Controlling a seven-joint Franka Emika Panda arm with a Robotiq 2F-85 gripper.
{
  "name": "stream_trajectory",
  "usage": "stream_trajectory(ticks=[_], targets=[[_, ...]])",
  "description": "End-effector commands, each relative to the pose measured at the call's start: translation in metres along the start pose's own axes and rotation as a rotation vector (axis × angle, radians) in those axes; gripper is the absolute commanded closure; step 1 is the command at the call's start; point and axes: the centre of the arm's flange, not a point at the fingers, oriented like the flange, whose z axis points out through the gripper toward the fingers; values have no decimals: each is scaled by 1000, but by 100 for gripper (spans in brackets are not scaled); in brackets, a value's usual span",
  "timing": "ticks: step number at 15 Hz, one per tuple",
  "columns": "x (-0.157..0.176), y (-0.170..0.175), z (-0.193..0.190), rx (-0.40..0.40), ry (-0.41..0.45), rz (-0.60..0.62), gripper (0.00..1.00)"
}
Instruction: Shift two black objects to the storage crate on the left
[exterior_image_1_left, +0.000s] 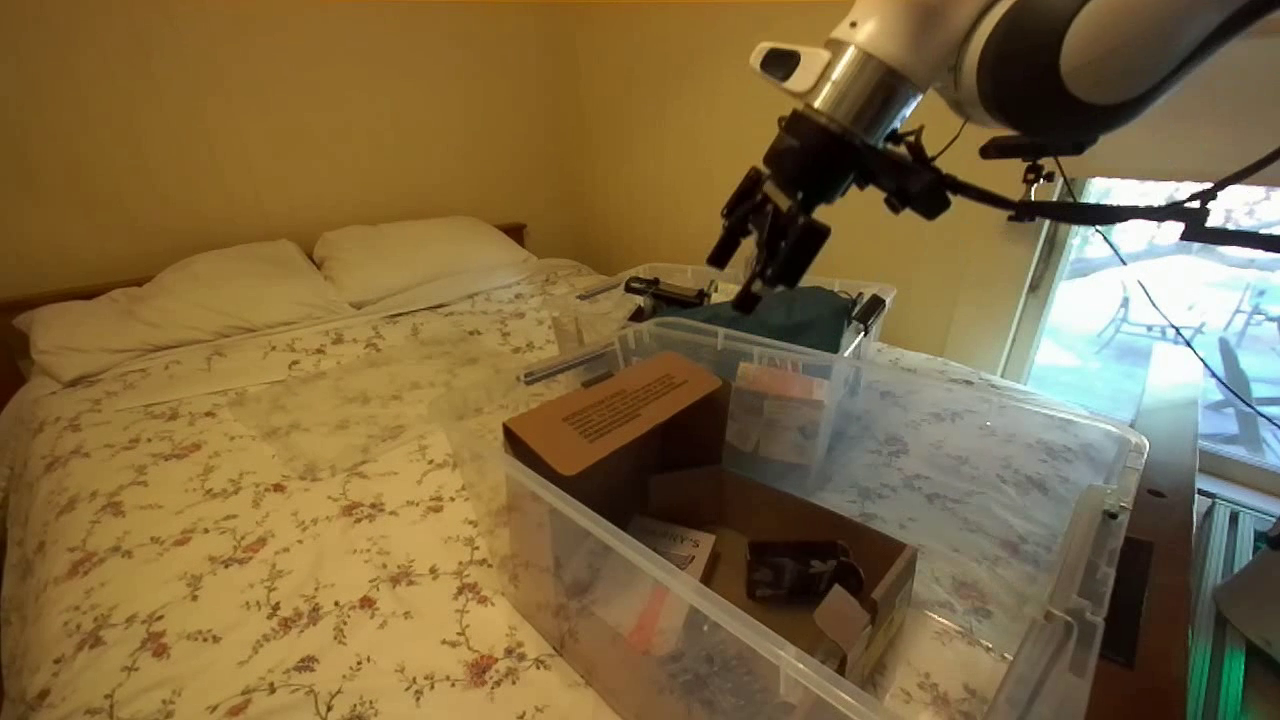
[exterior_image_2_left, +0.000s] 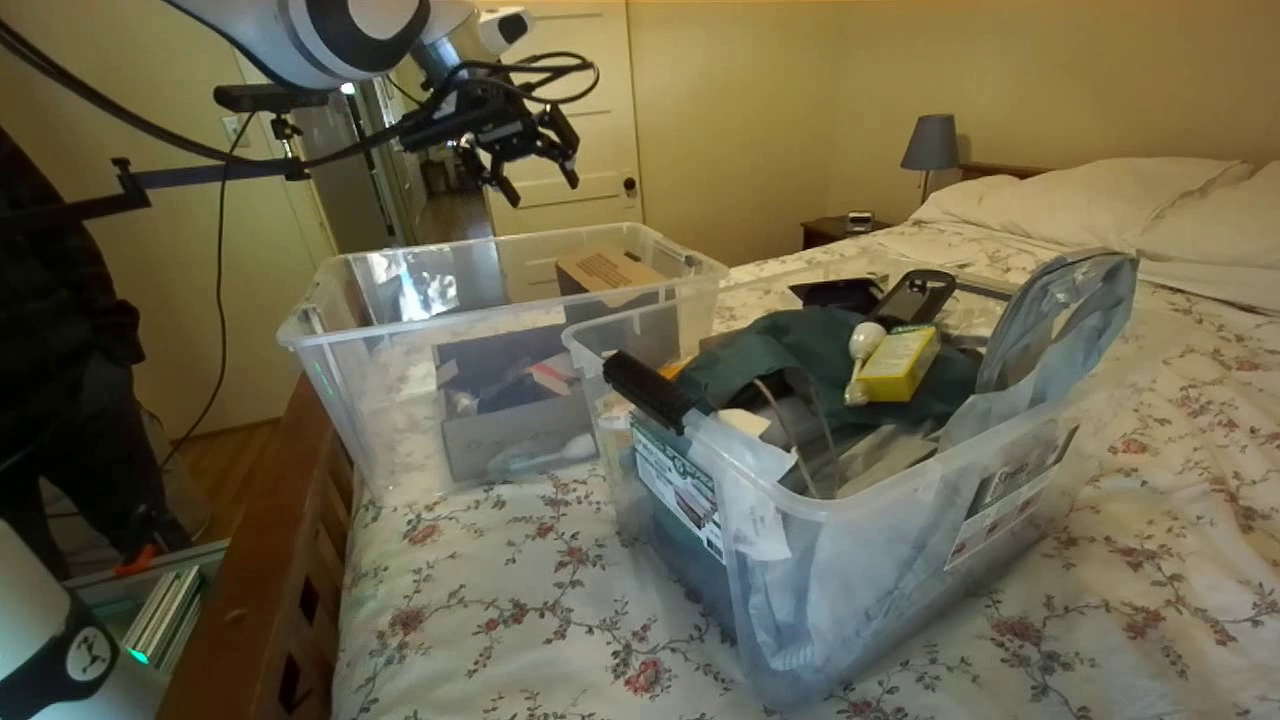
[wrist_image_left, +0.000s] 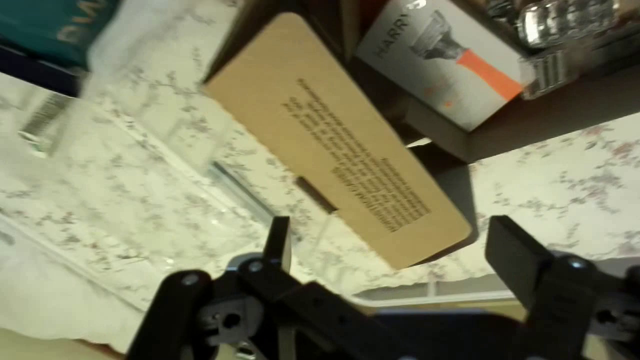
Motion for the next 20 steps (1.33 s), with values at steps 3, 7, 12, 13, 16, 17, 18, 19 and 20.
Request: stream_trajectory(ticks=[3, 7, 12, 13, 16, 17, 18, 19, 20], targets=[[-34, 128, -22, -222, 19, 234, 0], [-65, 163, -36, -312, -7, 241, 0], [-73, 170, -12, -334, -65, 242, 0], [-76, 168, -1, -325, -82, 250, 0], [-88, 168, 34, -296, -151, 274, 11], [-91, 171, 48, -297, -168, 284, 12], [-94, 172, 60, -280, -184, 302, 18], [-96, 172, 71, -263, -200, 320, 24], [-100, 172, 80, -255, -215, 325, 22]])
